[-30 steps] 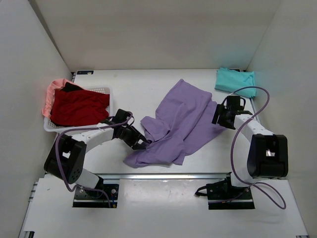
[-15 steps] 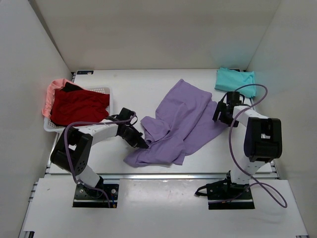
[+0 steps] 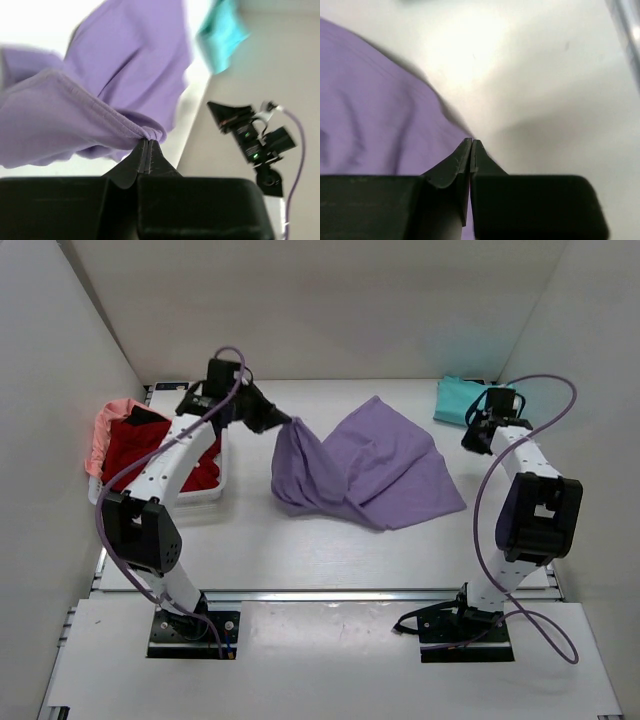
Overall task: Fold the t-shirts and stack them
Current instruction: Flatten out the tshirt
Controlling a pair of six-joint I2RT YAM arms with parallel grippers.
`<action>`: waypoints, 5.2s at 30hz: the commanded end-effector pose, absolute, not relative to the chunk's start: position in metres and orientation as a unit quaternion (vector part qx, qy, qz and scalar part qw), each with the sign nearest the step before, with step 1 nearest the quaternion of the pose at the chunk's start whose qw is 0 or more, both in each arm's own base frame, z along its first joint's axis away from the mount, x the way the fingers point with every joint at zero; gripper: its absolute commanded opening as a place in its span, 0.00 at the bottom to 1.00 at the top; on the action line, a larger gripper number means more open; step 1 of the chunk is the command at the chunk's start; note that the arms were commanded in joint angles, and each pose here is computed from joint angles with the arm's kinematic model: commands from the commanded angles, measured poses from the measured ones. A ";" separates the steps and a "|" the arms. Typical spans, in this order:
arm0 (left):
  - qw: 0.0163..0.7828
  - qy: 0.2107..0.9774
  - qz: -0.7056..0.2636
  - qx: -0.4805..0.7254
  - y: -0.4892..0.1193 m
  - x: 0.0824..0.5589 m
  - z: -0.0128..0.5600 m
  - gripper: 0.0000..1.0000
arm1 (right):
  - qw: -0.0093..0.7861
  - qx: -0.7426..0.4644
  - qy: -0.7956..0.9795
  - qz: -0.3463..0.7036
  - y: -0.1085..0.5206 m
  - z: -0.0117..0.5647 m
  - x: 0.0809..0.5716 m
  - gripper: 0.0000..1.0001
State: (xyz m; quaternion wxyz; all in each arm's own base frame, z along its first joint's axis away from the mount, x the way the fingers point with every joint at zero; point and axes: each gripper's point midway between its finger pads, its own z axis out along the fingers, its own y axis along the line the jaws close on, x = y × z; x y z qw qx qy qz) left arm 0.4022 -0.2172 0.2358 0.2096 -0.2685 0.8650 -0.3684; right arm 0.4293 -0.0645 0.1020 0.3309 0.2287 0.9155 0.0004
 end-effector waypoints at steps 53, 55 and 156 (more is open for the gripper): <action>0.471 0.623 -0.617 -0.097 -0.128 0.444 0.538 0.00 | 0.579 0.150 0.798 0.072 -0.028 0.415 0.425 0.00; 0.490 0.628 -0.594 -0.108 -0.113 0.438 0.537 0.00 | 0.599 0.145 0.785 0.060 -0.031 0.426 0.404 0.00; 0.119 0.973 -0.088 -0.180 -0.153 0.353 0.022 0.35 | 0.201 0.216 0.953 0.073 -0.011 0.080 0.285 0.00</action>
